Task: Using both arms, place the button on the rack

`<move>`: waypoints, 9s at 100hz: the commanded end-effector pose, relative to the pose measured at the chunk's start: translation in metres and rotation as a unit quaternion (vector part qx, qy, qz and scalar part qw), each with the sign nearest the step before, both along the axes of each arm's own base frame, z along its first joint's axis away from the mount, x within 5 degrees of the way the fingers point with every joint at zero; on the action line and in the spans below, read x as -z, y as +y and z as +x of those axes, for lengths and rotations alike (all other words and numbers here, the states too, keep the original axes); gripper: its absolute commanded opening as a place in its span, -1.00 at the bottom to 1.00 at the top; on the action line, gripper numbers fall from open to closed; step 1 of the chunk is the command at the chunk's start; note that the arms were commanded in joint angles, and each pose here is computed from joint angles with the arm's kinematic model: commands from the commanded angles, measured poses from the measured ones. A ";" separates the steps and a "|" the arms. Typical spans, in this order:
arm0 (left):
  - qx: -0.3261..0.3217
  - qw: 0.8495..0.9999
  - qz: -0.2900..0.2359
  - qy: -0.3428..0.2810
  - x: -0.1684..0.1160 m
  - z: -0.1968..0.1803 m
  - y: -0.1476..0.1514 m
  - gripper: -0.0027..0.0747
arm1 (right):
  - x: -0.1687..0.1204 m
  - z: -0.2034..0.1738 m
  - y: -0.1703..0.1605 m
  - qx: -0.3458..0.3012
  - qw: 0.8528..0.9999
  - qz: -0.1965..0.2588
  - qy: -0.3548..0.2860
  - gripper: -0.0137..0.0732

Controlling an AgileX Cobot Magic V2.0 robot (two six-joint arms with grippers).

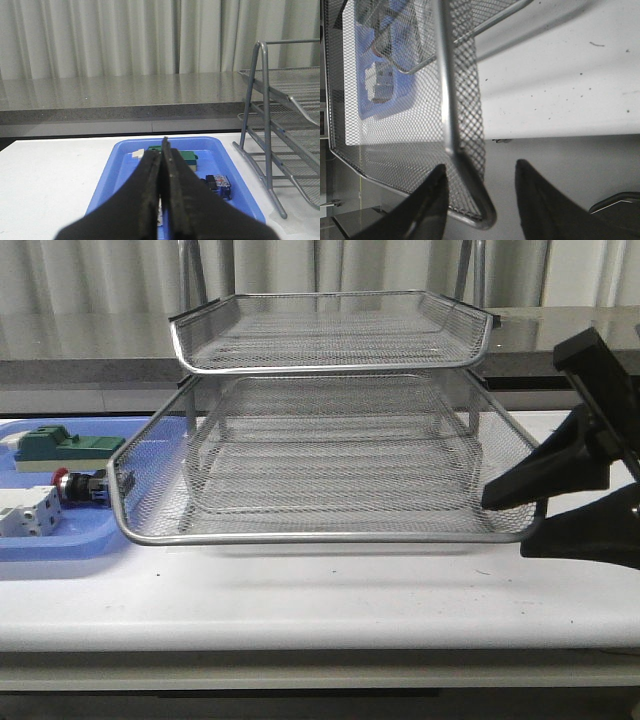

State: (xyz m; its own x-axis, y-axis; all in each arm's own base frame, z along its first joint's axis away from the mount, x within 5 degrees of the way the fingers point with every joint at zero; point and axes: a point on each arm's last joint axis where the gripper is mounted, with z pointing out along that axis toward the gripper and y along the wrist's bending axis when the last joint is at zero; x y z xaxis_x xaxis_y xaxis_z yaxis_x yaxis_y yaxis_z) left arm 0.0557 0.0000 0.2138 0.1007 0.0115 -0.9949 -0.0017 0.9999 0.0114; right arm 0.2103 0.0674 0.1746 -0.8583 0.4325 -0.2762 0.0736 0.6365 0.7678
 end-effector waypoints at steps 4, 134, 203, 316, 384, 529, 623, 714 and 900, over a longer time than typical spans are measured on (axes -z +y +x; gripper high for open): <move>0.004 1.000 -0.005 -0.030 0.006 -0.001 -0.001 -0.98 | -0.019 -0.002 0.004 -0.027 0.998 0.019 -0.046 0.30; 0.004 1.000 -0.005 -0.030 0.006 -0.001 -0.001 -0.98 | -0.164 -0.121 -0.057 -0.008 0.891 -0.404 -0.205 0.12; 0.004 1.000 -0.005 -0.030 0.006 -0.001 -0.001 -0.98 | -0.172 -0.139 -0.058 0.012 0.882 -0.402 -0.247 -0.85; 0.007 0.998 -0.026 -0.055 -0.003 -0.003 -0.001 -0.98 | -0.172 -0.139 -0.058 0.012 0.882 -0.402 -0.247 -0.85; -0.003 0.965 -0.045 0.259 -0.129 0.081 -0.001 -0.98 | -0.172 -0.139 -0.058 0.012 0.882 -0.402 -0.247 -0.85; 0.038 0.903 0.069 0.422 -0.132 0.227 -0.002 0.77 | -0.172 -0.139 -0.058 0.012 0.882 -0.402 -0.247 -0.85; 0.332 0.714 0.386 0.481 -0.065 0.390 -0.064 0.77 | -0.172 -0.139 -0.058 0.012 0.882 -0.402 -0.247 -0.85; 0.366 0.673 0.426 0.481 -0.006 0.413 -0.066 0.77 | -0.172 -0.139 -0.058 0.012 0.882 -0.402 -0.247 -0.85; 0.344 0.700 0.391 0.489 -0.069 0.416 -0.039 -0.68 | -0.172 -0.139 -0.058 0.012 0.882 -0.402 -0.247 -0.85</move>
